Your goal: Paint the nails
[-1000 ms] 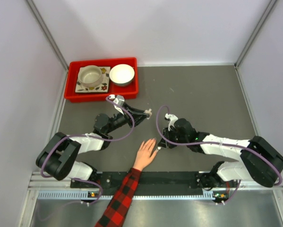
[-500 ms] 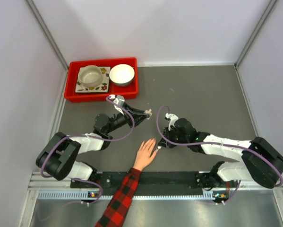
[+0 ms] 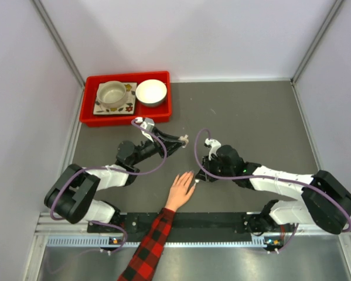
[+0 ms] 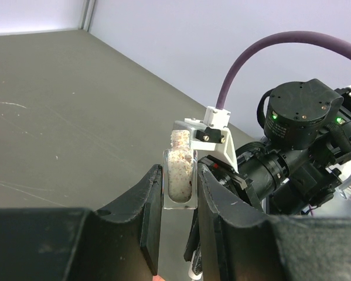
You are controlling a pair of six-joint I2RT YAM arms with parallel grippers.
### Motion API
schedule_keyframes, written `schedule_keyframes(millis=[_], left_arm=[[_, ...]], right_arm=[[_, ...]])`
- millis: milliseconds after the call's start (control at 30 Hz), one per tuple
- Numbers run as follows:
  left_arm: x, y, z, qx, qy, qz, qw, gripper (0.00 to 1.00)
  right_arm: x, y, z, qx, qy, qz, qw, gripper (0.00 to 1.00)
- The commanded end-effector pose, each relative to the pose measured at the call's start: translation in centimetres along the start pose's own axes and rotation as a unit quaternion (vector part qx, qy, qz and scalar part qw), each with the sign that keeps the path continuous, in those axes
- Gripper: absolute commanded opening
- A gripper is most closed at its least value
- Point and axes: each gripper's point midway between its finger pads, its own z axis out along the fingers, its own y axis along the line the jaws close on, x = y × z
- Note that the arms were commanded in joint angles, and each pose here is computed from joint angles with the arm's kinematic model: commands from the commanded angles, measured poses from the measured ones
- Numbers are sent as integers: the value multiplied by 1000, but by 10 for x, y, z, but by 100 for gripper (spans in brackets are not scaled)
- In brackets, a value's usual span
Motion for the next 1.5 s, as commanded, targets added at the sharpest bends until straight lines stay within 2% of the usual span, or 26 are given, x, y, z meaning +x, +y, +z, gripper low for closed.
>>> schedule_keyframes(millis=[0,267,700,1467], left_arm=[[-38,-24,6,46,-54,59,996,0],[-38,-24,7,47,-57,56,996,0],[-38,-24,6,46,-54,58,996,0],[-39,-26,7,46,-52,62,996,0]], right_arm=[[-18,22,-4,-33,-22,-16,999,0],[-11,27,-7,-51,-17,-4,999,0],[-6,12,1,-15,-4,-2,1000,0],[-22,15,4,-11,-22,-14,1000,0]])
